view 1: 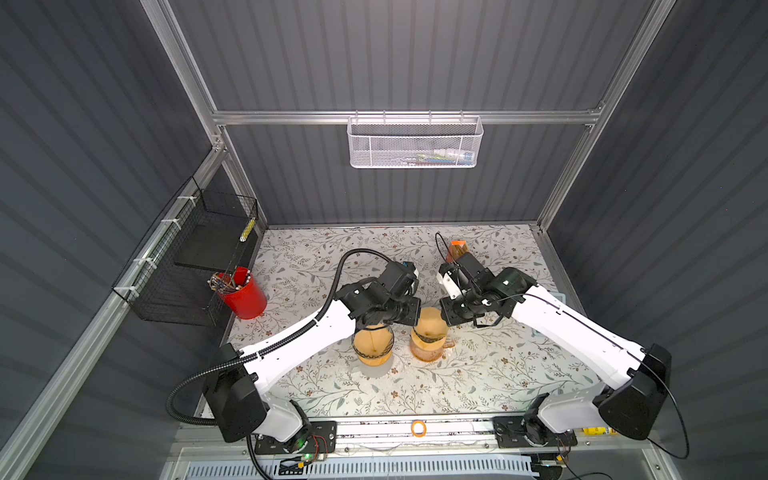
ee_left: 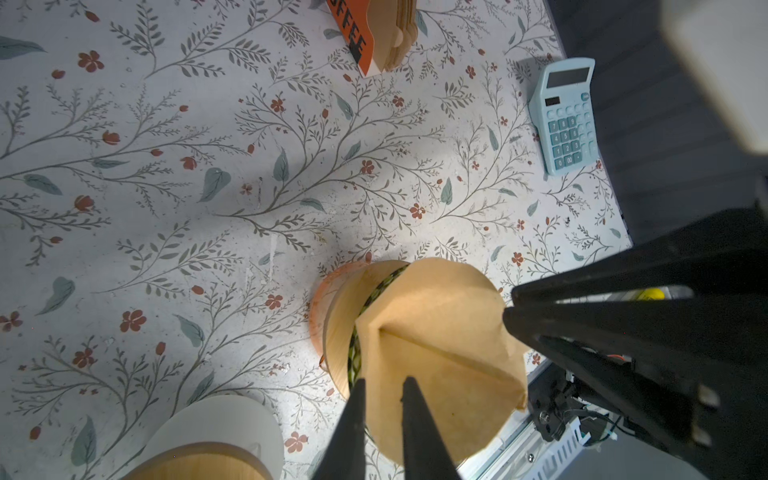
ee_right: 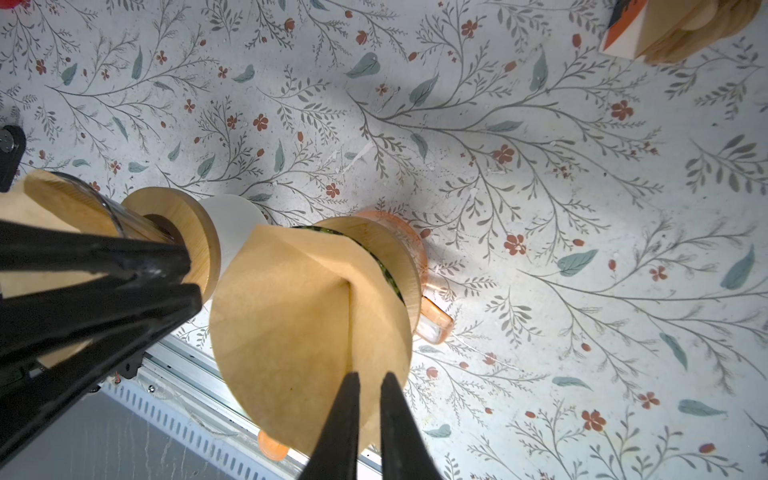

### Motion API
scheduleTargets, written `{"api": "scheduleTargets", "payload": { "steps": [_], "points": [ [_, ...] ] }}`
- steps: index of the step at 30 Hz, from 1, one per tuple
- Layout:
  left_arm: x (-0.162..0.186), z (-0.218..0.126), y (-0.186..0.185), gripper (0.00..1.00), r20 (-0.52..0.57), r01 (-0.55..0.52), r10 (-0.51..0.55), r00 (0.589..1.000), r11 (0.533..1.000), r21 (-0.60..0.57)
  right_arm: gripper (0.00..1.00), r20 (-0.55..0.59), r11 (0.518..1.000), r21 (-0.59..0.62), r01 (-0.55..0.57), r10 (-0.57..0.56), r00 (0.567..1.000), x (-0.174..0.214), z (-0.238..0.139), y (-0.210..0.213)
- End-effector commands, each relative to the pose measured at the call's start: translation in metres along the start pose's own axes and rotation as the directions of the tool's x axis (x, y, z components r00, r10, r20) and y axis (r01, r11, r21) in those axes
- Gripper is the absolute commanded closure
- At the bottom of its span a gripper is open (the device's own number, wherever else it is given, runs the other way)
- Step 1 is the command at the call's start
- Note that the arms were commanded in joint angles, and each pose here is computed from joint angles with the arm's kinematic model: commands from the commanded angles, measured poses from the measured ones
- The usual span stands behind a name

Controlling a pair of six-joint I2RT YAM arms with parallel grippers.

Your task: Place the coffee filter in the dripper

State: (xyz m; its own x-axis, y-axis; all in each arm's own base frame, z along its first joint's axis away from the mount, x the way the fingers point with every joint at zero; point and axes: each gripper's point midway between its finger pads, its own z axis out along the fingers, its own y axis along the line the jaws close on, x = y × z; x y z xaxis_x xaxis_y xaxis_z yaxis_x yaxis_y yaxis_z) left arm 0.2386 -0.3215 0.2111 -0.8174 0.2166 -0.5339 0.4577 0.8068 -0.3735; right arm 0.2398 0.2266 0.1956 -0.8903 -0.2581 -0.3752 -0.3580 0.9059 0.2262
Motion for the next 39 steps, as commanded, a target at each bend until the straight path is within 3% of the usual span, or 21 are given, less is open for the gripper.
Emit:
{"api": "scheduleTargets", "payload": {
  "steps": [1,5,8,10,11,12,16,22,29,39],
  "points": [
    [-0.030,-0.031,-0.004,0.77,0.121,-0.009,0.012,0.993,1.000,-0.022,0.83,0.079,1.000,-0.001,-0.011,0.011,0.997,-0.014,-0.024,-0.001],
    [-0.060,-0.052,-0.007,0.60,0.222,-0.020,0.031,0.975,0.998,-0.052,0.82,0.154,1.000,0.002,-0.023,0.022,0.988,-0.028,-0.041,-0.007],
    [-0.078,-0.064,-0.002,0.49,0.274,-0.008,0.031,0.961,0.996,-0.083,0.74,0.216,0.999,0.018,-0.039,0.034,0.976,-0.040,-0.056,-0.019],
    [-0.088,-0.073,0.006,0.39,0.304,0.013,0.019,0.952,0.995,-0.103,0.55,0.256,0.998,0.028,-0.051,0.042,0.966,-0.047,-0.065,-0.027],
    [-0.094,-0.077,0.012,0.04,0.318,0.028,0.007,0.948,0.994,-0.107,0.26,0.279,0.997,0.047,-0.063,0.047,0.959,-0.051,-0.069,-0.034],
    [-0.098,-0.082,0.019,0.00,0.331,0.048,-0.009,0.944,0.993,-0.109,0.01,0.300,0.996,0.059,-0.073,0.052,0.952,-0.054,-0.073,-0.041],
    [-0.115,-0.106,0.050,0.00,0.396,0.116,-0.052,0.917,0.983,-0.139,0.01,0.361,0.990,0.077,-0.116,0.081,0.929,-0.063,-0.085,-0.062],
    [-0.133,-0.144,0.097,0.00,0.470,0.149,0.003,0.883,0.946,-0.286,0.01,0.451,0.974,0.114,-0.198,0.127,0.883,-0.073,-0.101,-0.099],
    [-0.129,-0.173,0.179,0.00,0.535,0.321,-0.091,0.840,0.878,-0.355,0.01,0.537,0.930,0.170,-0.327,0.191,0.822,-0.069,-0.106,-0.155],
    [-0.100,-0.169,0.269,0.00,0.573,0.462,-0.149,0.806,0.763,-0.452,0.01,0.654,0.842,0.215,-0.495,0.252,0.713,-0.048,-0.082,-0.226]
  ]
}}
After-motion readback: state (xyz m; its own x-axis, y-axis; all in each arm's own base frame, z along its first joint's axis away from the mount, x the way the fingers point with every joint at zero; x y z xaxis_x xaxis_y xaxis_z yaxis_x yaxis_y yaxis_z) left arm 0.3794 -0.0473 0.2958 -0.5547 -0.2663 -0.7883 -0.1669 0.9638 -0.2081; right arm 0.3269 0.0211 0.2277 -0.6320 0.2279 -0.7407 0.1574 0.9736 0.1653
